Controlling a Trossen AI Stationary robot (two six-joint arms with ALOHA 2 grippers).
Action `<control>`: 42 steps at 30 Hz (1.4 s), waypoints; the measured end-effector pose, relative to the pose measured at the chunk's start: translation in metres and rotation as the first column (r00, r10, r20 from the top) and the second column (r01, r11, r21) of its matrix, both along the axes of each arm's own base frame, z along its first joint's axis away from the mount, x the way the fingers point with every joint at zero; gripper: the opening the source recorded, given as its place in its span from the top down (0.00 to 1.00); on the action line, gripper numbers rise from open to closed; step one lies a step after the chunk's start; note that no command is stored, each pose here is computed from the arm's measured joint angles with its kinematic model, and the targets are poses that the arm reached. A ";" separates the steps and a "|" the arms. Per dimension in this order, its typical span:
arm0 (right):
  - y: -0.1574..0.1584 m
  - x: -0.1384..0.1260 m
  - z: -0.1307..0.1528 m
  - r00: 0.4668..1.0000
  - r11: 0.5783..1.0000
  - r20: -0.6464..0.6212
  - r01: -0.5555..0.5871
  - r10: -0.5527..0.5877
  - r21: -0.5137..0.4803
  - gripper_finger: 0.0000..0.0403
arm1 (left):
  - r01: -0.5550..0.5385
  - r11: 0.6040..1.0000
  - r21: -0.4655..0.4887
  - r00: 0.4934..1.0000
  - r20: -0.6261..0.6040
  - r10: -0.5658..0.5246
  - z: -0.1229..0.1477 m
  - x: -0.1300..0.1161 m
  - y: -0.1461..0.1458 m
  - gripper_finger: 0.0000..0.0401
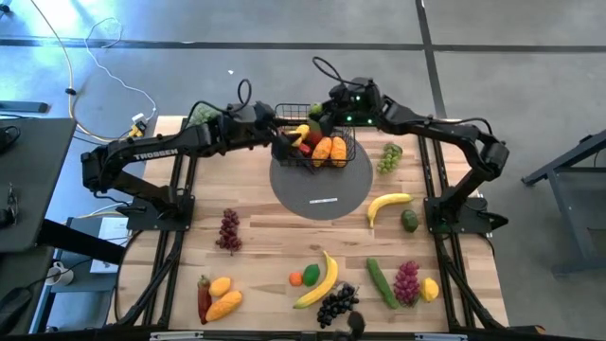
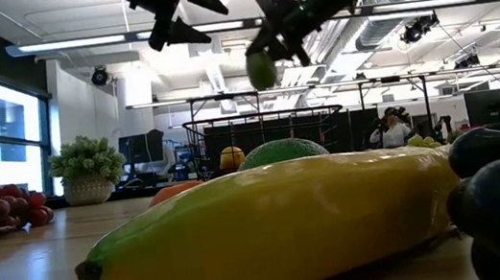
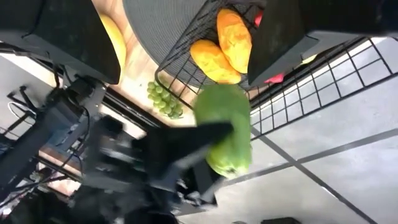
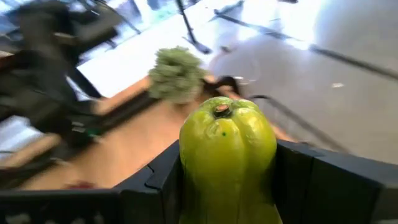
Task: Build produce basket
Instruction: Put the chayote into the wire basket, then put the mango into the wire basket
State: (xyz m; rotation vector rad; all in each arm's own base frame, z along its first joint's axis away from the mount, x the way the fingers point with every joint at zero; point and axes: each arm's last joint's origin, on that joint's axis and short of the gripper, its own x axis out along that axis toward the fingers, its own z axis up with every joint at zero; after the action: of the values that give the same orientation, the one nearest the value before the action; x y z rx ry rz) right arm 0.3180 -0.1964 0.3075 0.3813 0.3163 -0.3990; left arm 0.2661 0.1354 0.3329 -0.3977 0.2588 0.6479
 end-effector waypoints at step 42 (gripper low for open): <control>-0.044 -0.005 -0.094 0.824 0.982 -0.540 0.096 -0.171 -0.164 0.33 | 0.094 0.991 0.091 0.980 -0.183 -0.077 -0.008 -0.006 0.003 0.15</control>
State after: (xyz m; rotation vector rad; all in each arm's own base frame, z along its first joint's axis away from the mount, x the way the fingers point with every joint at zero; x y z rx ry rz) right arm 0.3128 -0.2402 0.2139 0.1501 0.8322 -0.6668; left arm 0.2603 0.1382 0.3250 -0.2317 0.4114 0.6097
